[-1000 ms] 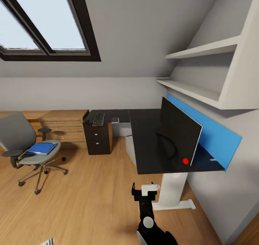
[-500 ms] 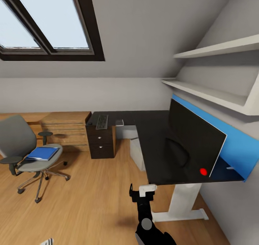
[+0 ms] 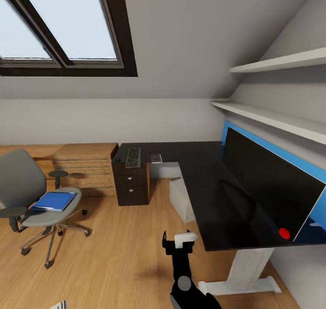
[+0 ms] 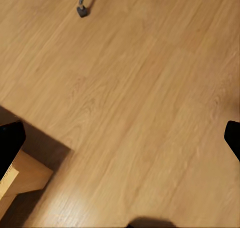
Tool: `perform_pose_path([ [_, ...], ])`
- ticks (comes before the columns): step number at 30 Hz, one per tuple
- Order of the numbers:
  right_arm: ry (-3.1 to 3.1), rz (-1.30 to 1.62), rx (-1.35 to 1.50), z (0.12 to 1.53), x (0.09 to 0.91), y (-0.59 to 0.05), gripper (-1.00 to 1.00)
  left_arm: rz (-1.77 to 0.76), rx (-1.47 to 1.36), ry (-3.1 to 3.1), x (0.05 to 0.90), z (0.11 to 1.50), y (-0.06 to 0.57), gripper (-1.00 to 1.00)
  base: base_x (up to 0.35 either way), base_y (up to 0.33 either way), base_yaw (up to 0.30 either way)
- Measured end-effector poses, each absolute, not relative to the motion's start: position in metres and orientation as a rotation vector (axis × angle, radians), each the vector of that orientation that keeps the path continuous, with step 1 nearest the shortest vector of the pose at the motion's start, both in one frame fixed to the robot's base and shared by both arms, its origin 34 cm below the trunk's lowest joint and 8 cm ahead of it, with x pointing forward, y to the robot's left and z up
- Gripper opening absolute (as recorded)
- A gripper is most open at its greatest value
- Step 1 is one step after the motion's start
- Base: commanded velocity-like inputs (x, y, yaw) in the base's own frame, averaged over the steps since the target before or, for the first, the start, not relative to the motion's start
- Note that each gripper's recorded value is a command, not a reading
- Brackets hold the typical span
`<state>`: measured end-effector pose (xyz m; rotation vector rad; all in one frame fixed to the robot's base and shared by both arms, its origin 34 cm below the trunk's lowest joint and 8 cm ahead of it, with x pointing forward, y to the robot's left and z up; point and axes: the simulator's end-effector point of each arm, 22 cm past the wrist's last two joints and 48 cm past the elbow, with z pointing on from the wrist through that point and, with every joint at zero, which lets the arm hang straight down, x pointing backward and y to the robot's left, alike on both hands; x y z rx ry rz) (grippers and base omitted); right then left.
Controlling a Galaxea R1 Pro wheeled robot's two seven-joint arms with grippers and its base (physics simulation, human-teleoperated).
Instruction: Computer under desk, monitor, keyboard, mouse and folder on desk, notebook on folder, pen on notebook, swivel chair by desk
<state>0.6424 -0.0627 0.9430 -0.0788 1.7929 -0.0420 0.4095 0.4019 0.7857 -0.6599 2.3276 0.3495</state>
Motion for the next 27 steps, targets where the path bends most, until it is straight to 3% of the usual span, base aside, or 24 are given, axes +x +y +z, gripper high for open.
perform_pose_path([
  [27, 1.773, -0.016, -0.155, 0.944, 0.634, -0.04, 1.0, 0.351, -0.659, 2.331, 0.409, 0.785, 0.401, 1.0, 0.311, 0.152, 0.0],
])
